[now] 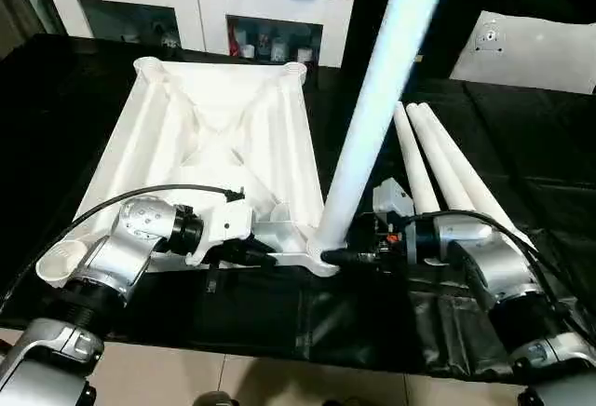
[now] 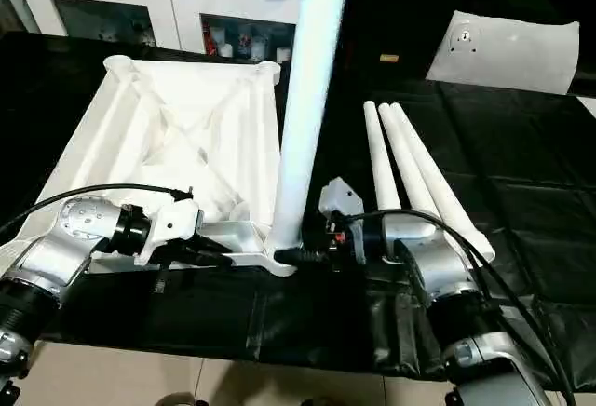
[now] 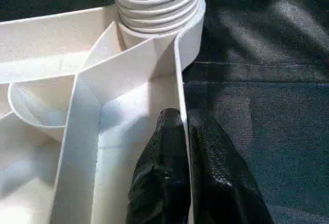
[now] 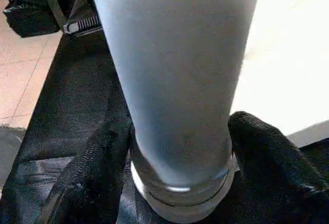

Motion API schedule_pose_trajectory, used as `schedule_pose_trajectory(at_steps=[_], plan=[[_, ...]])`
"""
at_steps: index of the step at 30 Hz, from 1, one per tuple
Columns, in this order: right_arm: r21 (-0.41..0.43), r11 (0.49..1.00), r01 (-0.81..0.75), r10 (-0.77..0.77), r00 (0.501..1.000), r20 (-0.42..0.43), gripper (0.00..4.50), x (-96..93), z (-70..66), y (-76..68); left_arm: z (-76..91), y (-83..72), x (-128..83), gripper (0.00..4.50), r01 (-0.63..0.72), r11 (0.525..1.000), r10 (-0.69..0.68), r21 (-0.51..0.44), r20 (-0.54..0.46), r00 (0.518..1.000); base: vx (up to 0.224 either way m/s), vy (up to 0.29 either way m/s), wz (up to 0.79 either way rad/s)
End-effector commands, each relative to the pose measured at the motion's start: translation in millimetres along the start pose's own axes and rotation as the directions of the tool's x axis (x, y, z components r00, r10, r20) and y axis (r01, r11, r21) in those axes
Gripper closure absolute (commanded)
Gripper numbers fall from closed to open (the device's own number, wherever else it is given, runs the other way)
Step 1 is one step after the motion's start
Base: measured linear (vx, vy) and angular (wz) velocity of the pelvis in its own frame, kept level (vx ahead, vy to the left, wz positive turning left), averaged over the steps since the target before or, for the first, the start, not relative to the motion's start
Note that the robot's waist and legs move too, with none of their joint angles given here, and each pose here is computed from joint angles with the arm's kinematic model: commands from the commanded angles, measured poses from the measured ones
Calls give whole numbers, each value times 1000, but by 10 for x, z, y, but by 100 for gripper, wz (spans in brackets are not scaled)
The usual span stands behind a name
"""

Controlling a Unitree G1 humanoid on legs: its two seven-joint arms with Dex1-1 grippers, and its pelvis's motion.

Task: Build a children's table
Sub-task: Rotate leg to tighten

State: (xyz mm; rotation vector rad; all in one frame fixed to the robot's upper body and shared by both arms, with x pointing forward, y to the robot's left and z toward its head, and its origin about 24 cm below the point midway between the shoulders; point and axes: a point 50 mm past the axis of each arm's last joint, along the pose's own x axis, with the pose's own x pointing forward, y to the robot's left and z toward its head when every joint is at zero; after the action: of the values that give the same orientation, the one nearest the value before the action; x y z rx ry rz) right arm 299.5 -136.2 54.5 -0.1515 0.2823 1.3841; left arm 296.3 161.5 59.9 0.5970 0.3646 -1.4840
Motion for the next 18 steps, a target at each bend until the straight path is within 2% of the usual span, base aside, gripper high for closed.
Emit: schedule_pose_trajectory(at_steps=[1,6,8,9,11,13,14,15,16,17,18], plan=[[-12,1000,-19,19,1000,-9,166,9,24,-13,-17,-101,135,450,115,993,-114,26,-37,993,0,0,0],[0,999,-34,34,999,-5,193,20,13,7,-23,-97,143,450,97,995,-97,12,-33,995,0,0,0],[30,999,-34,34,999,7,198,26,-30,66,3,-41,169,450,17,1000,-17,-19,-13,1000,0,0,0],[78,997,16,-18,999,32,198,83,-86,128,41,44,205,450,-100,993,101,-64,1,995,0,0,0],[101,994,51,-54,998,35,199,121,-111,144,64,77,220,450,-144,985,146,-94,14,989,0,0,0],[143,977,156,-159,987,11,199,243,-185,155,159,152,263,450,-231,956,247,-182,71,966,0,0,0],[143,977,156,-159,987,11,199,243,-185,155,159,152,263,450,-231,956,247,-182,71,966,0,0,0],[171,964,203,-206,978,0,199,320,-214,162,213,191,288,450,-272,936,297,-222,88,951,0,0,0],[245,918,313,-322,947,-2,199,501,-227,148,322,274,343,450,-359,886,401,-293,97,911,0,0,0],[281,887,366,-380,925,-8,199,592,-213,125,382,302,377,450,-385,864,438,-325,104,893,0,0,0],[288,880,377,-391,920,-9,199,609,-209,119,394,307,384,450,-390,860,444,-330,105,890,0,0,0]])
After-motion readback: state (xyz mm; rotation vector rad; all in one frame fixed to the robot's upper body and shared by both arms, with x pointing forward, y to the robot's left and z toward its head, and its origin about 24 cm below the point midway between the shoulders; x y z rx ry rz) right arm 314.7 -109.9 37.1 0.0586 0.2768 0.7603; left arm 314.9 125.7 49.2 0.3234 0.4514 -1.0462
